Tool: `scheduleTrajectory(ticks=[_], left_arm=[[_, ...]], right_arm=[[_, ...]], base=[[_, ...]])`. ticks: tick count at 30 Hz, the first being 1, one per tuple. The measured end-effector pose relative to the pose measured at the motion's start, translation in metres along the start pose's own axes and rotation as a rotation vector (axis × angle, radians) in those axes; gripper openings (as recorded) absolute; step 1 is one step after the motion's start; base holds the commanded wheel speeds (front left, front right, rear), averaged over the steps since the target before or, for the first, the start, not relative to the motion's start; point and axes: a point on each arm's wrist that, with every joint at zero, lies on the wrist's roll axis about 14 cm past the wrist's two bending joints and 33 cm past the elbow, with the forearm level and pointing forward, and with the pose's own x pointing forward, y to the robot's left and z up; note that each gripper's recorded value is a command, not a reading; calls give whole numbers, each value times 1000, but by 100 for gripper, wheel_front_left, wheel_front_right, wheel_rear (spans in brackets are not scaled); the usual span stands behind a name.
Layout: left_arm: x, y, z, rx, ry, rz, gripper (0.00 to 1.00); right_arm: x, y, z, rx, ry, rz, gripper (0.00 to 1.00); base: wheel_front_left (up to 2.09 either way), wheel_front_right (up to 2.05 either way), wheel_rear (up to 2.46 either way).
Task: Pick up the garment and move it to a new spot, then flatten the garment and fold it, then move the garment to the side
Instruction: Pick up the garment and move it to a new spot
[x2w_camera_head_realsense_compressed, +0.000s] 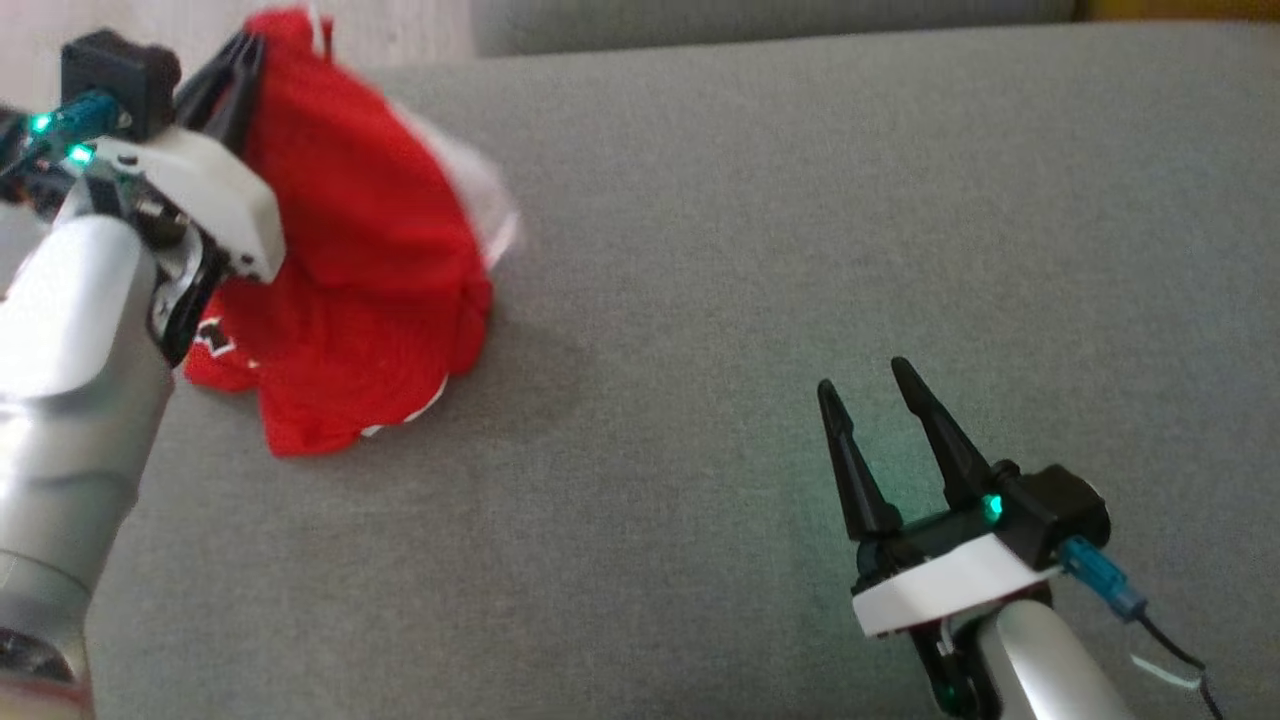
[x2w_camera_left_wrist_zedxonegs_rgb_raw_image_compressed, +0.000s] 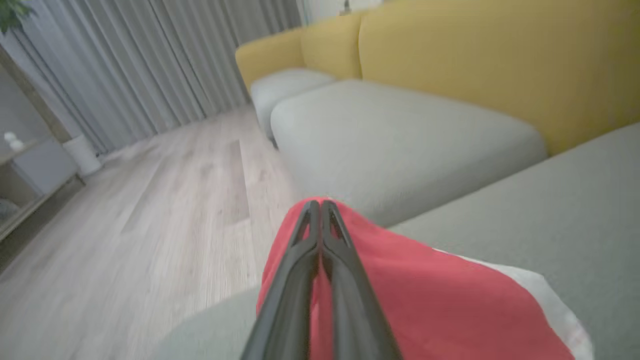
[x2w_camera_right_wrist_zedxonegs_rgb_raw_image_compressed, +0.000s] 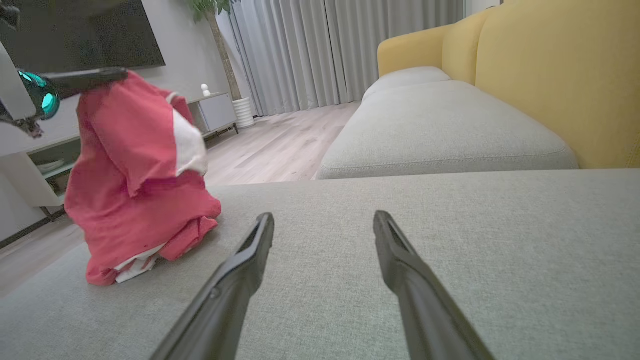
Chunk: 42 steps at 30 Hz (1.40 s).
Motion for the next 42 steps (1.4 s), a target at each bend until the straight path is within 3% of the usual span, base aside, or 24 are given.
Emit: scheduleTrajectory(ticks=[7, 13, 33, 35, 42], left_arm=[[-27, -13, 89, 31, -310, -30, 0], [-36, -47, 125, 69, -407, -119, 0], [1, -240, 175, 73, -544, -573, 0], [12, -258, 170, 71, -517, -608, 100], [36, -299, 133, 46, -456, -686, 100]], right_arm=[[-14, 9, 4, 5, -10, 9, 100], [-21, 5, 12, 4, -36, -10, 100], [-70, -59, 33, 42, -108, -268, 100], [-74, -66, 35, 41, -112, -294, 100], [-81, -84, 28, 49, -87, -361, 100]], base=[[0, 0, 0], [0, 0, 0], [0, 0, 0], [0, 0, 0], [0, 0, 0]])
